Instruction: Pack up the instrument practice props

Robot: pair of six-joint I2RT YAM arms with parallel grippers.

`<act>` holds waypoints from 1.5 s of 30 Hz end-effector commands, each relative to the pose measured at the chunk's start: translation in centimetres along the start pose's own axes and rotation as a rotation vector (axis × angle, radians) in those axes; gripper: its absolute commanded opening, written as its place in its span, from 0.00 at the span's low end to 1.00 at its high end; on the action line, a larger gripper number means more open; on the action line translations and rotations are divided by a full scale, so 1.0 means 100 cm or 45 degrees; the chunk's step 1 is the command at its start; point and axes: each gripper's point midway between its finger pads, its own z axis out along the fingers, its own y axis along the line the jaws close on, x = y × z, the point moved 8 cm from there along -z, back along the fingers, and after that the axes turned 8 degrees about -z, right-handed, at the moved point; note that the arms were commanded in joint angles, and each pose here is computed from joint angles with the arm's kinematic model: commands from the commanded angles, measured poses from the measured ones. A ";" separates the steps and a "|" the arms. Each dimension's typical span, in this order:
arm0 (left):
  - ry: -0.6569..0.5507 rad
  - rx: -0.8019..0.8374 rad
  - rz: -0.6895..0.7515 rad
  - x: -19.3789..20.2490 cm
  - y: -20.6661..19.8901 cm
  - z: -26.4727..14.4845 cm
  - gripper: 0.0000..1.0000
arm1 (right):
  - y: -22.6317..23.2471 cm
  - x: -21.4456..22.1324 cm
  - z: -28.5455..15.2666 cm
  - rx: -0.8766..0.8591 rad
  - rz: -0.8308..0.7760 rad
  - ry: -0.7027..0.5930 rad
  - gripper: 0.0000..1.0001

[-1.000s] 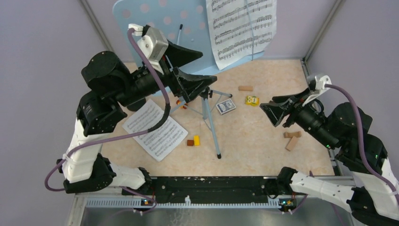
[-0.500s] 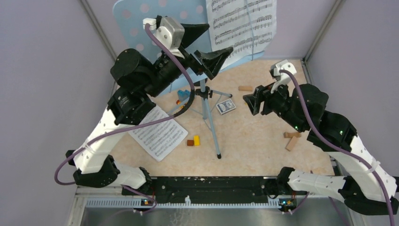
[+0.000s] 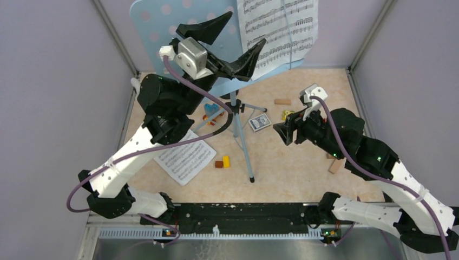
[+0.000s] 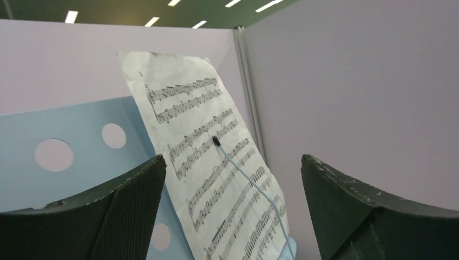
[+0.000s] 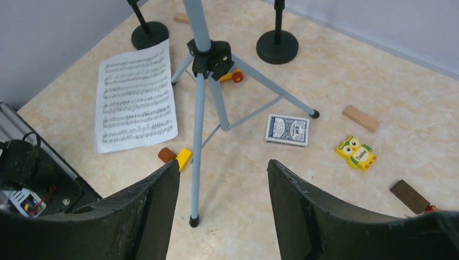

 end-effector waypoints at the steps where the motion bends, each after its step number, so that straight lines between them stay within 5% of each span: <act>1: -0.200 -0.113 0.030 -0.031 0.010 0.002 0.98 | 0.005 -0.005 -0.004 -0.060 0.024 -0.077 0.61; 17: -0.138 -0.243 -0.203 -0.021 0.013 0.029 0.94 | 0.007 0.005 -0.006 -0.073 0.083 -0.069 0.61; 36: 0.047 -0.249 -0.221 -0.001 0.011 0.033 0.98 | 0.011 0.004 -0.004 -0.121 0.079 -0.035 0.61; 45: 0.085 -0.180 -0.234 0.007 0.005 0.034 0.83 | 0.012 0.007 -0.005 -0.130 0.078 -0.023 0.61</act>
